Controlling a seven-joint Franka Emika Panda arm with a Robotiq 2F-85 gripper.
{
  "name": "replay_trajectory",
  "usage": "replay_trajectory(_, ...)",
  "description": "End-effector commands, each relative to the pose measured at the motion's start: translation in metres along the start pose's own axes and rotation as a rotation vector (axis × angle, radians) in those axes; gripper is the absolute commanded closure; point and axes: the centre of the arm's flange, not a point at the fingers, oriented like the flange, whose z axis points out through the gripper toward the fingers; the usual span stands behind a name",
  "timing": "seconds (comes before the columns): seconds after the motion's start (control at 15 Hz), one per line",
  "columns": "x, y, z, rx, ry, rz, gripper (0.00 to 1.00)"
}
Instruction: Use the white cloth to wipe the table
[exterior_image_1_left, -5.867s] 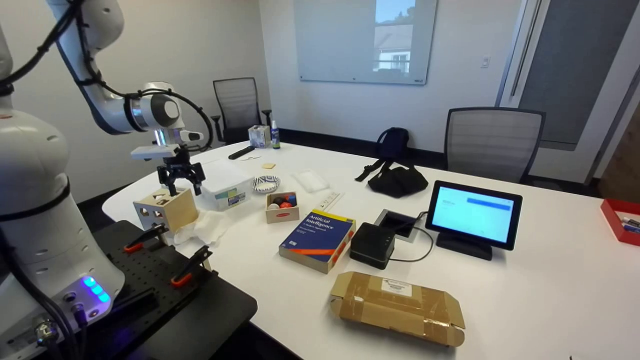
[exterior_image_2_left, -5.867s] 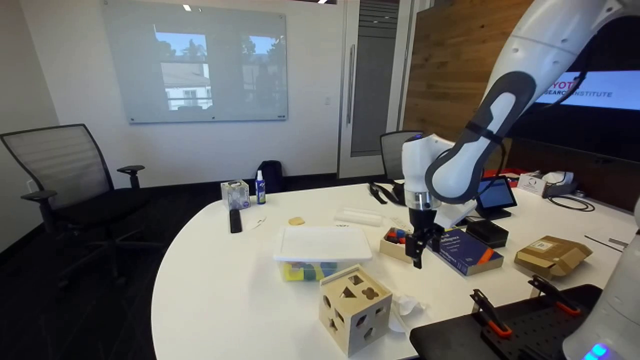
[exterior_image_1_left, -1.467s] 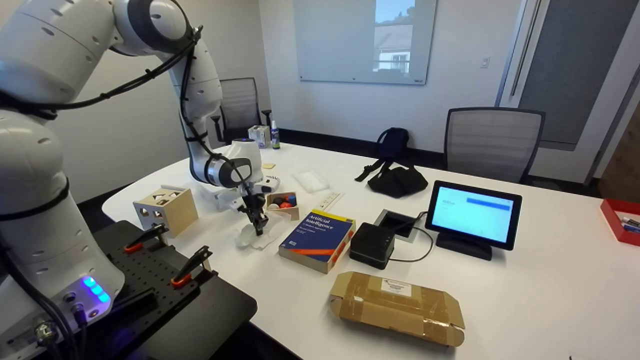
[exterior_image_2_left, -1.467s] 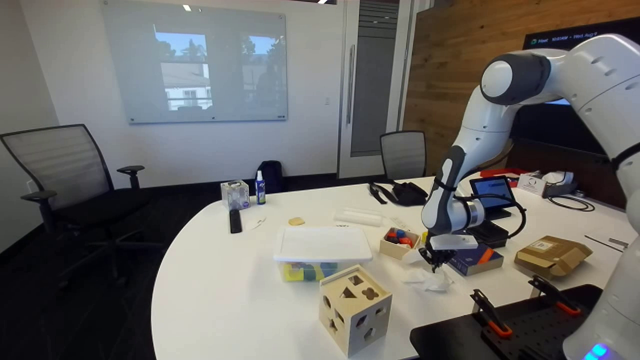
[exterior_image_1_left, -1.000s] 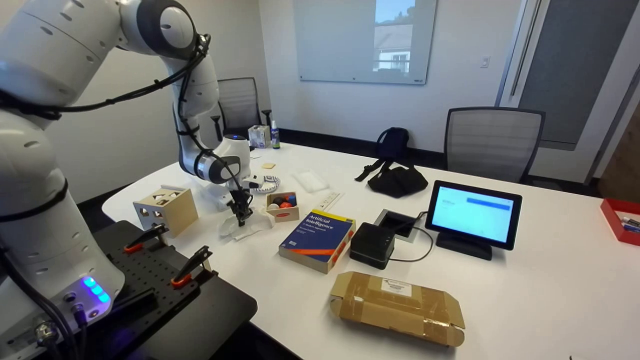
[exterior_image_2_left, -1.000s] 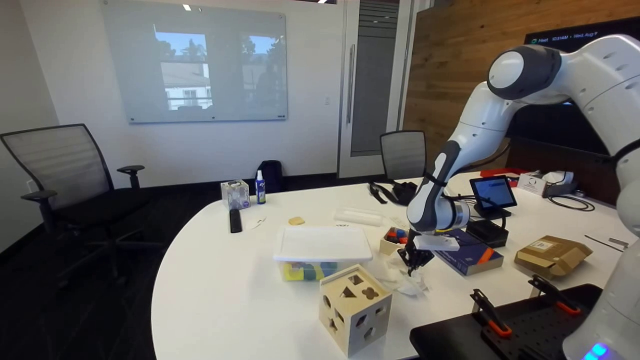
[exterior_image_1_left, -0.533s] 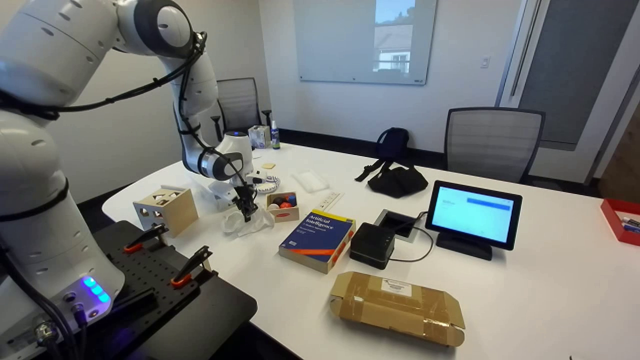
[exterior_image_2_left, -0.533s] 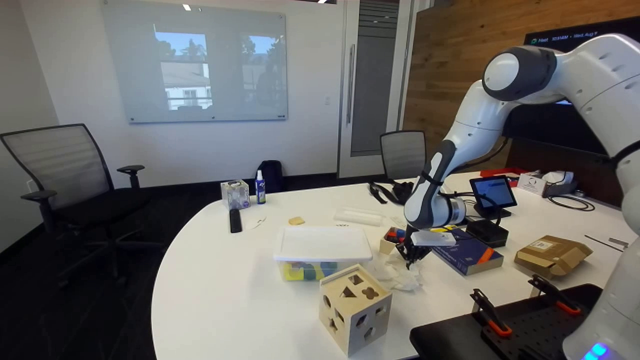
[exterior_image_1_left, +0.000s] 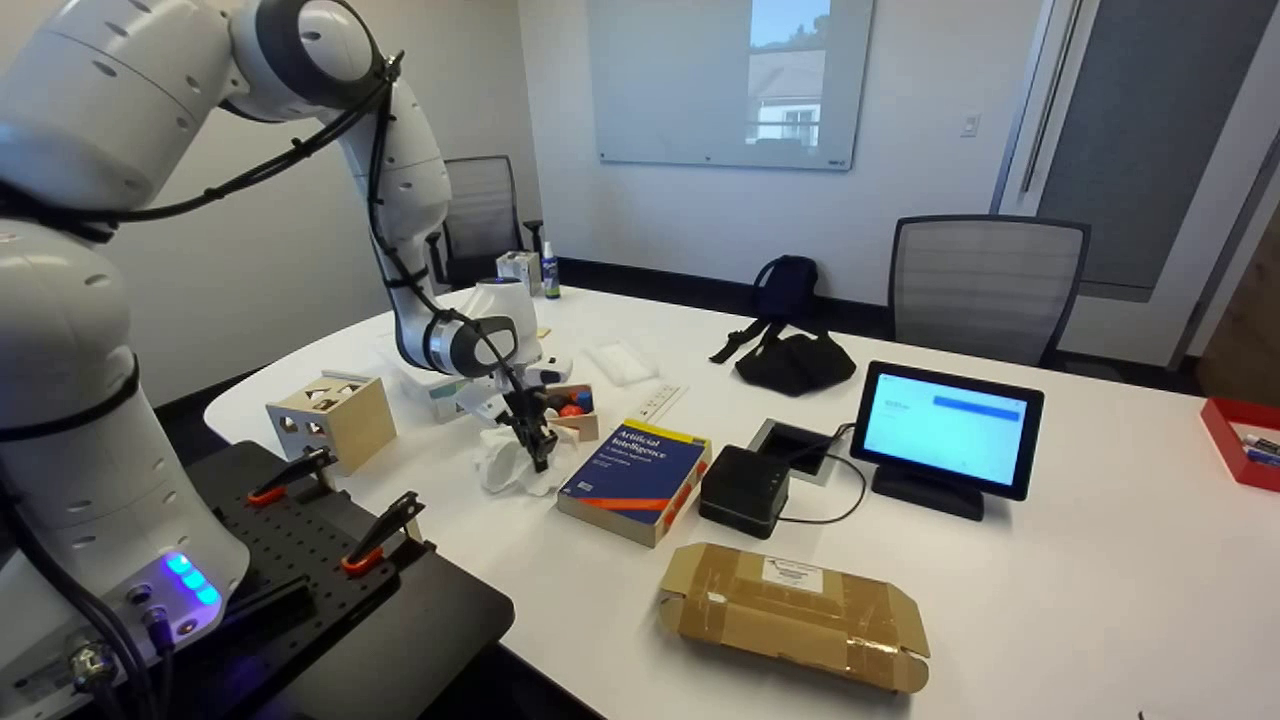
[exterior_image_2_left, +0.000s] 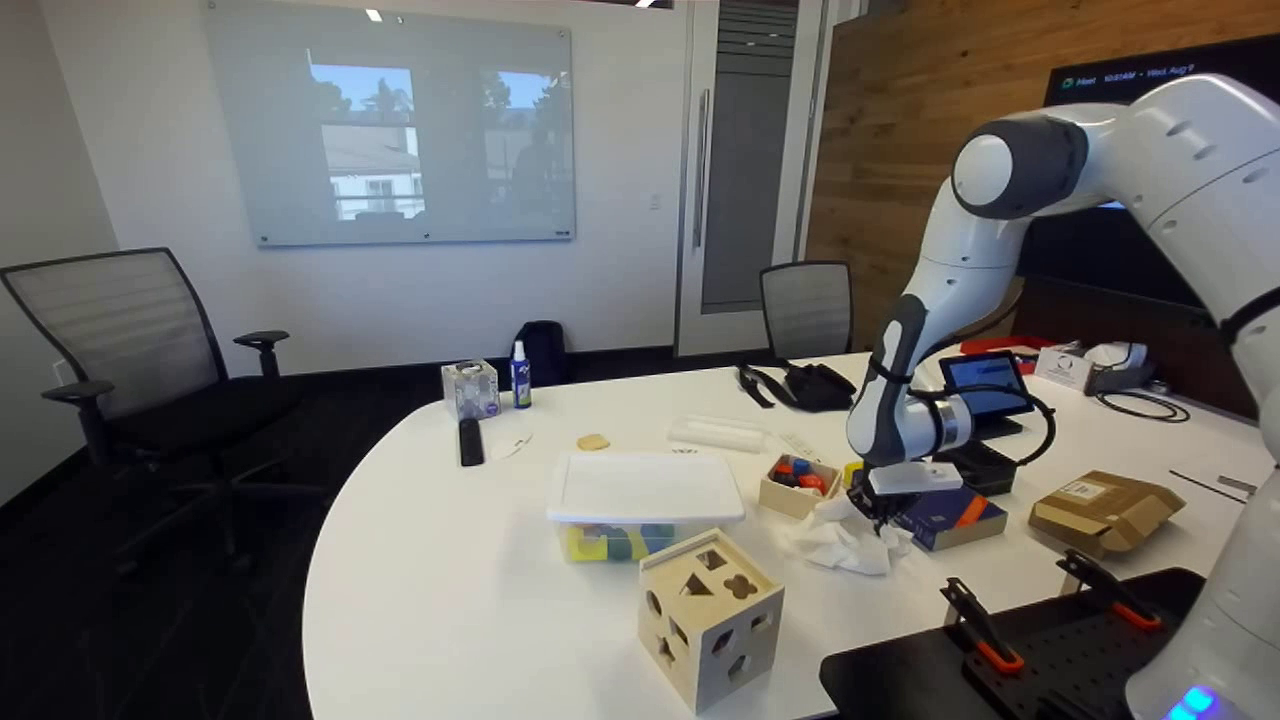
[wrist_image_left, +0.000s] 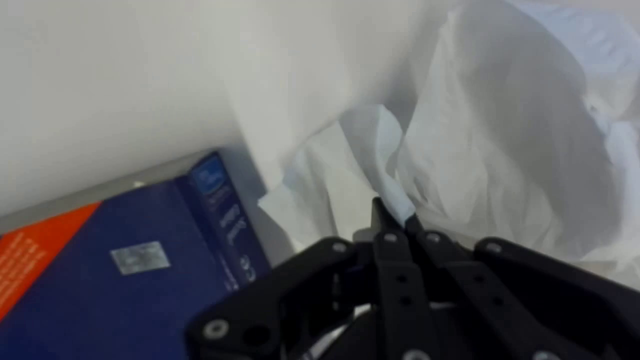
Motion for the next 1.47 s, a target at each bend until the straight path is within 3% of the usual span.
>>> replay_trajectory(0.0, -0.015, 0.015, 0.006, -0.032, -0.013, 0.052, 0.99)
replay_trajectory(0.33, -0.041, -0.028, 0.019, 0.028, -0.075, -0.034, 0.99)
replay_trajectory(0.67, -0.040, -0.092, 0.007, 0.095, -0.052, -0.115, 0.99)
replay_trajectory(0.87, -0.030, -0.107, 0.005, 0.071, -0.024, -0.140, 0.99)
replay_trajectory(1.07, -0.016, -0.085, 0.006, 0.020, 0.009, -0.103, 0.99)
replay_trajectory(1.4, -0.009, -0.011, 0.004, -0.046, 0.016, 0.017, 0.99)
